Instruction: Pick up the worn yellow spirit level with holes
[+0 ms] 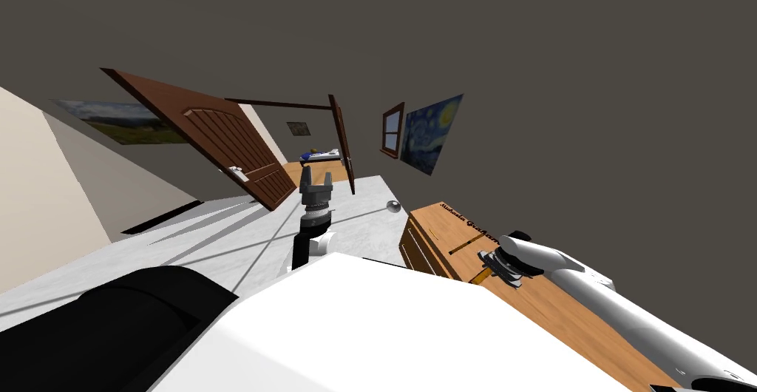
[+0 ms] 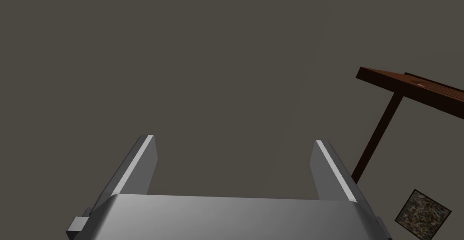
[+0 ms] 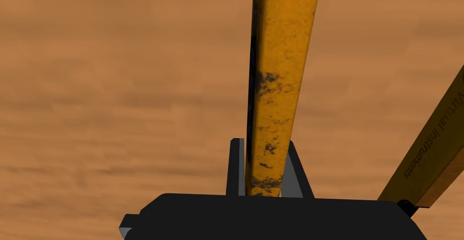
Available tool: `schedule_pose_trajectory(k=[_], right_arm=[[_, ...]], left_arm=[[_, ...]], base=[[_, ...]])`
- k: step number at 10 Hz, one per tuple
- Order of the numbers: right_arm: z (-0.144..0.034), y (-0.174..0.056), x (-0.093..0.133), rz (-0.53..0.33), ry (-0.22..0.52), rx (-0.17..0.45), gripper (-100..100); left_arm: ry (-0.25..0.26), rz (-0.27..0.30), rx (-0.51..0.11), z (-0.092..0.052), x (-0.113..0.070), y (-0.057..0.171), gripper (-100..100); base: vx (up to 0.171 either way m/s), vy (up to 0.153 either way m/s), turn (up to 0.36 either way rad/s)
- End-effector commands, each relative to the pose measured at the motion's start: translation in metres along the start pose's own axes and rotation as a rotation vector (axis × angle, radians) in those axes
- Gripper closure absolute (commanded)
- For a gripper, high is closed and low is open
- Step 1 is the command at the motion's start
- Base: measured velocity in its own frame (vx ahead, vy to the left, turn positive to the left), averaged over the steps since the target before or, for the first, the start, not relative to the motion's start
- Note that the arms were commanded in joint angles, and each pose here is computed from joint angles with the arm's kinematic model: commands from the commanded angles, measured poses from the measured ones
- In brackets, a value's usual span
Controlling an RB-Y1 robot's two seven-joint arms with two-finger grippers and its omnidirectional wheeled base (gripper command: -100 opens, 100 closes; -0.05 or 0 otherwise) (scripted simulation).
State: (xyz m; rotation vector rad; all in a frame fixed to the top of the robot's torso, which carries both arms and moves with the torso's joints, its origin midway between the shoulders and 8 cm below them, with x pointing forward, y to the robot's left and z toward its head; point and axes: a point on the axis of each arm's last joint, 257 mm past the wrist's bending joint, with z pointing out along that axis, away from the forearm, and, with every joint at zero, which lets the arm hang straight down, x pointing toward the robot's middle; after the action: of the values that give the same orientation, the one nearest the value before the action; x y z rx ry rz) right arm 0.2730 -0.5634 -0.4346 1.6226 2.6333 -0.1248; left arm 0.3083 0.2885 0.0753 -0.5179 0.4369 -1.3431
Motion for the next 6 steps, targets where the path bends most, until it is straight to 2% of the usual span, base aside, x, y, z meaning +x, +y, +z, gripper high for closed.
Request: schedule_pose_trajectory(k=[1, 2, 3, 5, 6], right_arm=[[0.0, 0.0, 0.0, 0.0, 0.0, 0.0, 100], [0.0, 0.0, 0.0, 0.0, 0.0, 0.0, 0], [-0.014, 0.002, -0.006, -0.006, -0.001, -0.005, 100], [-0.013, 0.002, -0.007, -0.007, -0.002, -0.004, 100], [-0.013, 0.002, -0.007, -0.007, -0.001, -0.004, 0]], left_arm=[[0.0, 0.0, 0.0, 0.0, 0.0, 0.0, 0], [0.0, 0.0, 0.0, 0.0, 0.0, 0.0, 0], [0.0, 0.0, 0.0, 0.0, 0.0, 0.0, 0], [0.0, 0.0, 0.0, 0.0, 0.0, 0.0, 0], [0.0, 0.0, 0.0, 0.0, 0.0, 0.0, 0]], base=[[0.0, 0.0, 0.0], [0.0, 0.0, 0.0], [0.011, 0.028, -0.054], [0.005, 0.026, -0.02], [0.0, 0.0, 0.0]])
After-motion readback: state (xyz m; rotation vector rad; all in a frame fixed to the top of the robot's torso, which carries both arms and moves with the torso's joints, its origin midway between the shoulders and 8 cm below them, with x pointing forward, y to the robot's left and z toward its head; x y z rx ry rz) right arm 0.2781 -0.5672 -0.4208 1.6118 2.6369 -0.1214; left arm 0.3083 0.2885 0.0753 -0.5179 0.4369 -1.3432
